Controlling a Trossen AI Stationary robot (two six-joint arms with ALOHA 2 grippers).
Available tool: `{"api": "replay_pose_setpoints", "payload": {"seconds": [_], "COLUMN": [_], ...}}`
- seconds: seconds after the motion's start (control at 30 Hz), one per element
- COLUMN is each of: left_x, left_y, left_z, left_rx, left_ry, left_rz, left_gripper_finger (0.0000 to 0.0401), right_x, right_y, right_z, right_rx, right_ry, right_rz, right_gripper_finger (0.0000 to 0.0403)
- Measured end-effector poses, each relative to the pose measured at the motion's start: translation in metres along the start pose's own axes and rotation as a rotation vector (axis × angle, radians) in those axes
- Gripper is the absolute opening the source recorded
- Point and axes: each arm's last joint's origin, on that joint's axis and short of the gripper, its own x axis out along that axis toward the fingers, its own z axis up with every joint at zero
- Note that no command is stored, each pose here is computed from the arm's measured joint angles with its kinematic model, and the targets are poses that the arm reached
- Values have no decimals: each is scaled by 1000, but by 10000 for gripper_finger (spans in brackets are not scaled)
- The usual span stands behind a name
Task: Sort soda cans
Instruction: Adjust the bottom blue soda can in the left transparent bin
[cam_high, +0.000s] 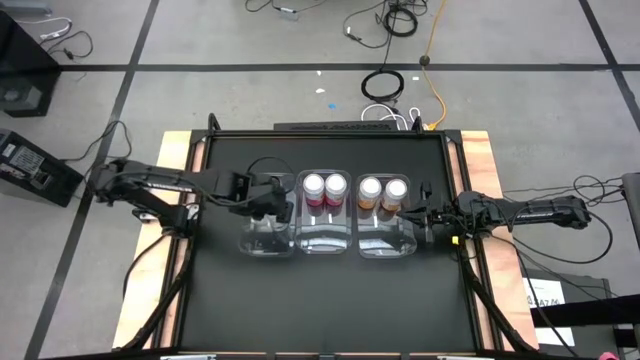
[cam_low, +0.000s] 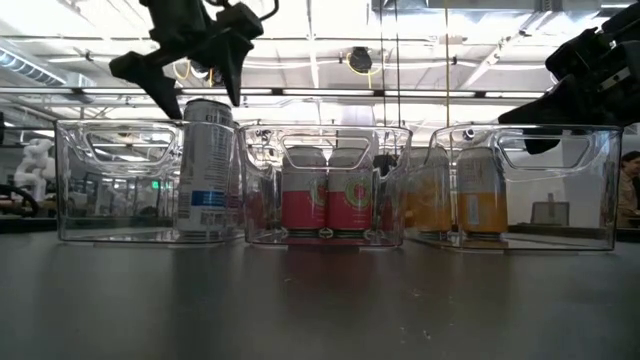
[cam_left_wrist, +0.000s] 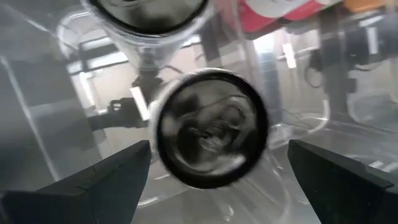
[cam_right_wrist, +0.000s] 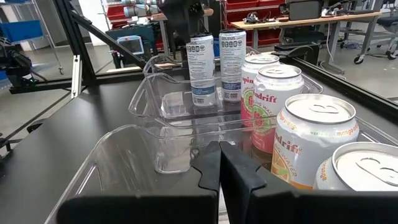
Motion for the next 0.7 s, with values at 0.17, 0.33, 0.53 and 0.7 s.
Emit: {"api": "replay_pose_setpoints", "payload": {"seconds": [0.17, 0.33, 0.53, 0.7], "left_x": [5, 7, 8, 10], "left_y": [4, 4, 4, 3], "left_z": [5, 10, 11, 11], "left_rx": [47, 39, 36, 33], "left_ry": [7, 0, -2, -17], "left_rz": [51, 53, 54, 65], "left_gripper_finger": [386, 386, 382, 346], "right_x": [0, 0, 0, 0], "right_y": [0, 0, 0, 0], "right_z": [0, 0, 0, 0], "right_rx": [0, 0, 0, 0], "right_ry": [0, 0, 0, 0], "right_rz": [0, 0, 0, 0], "right_gripper_finger": [0, 0, 0, 0]}}
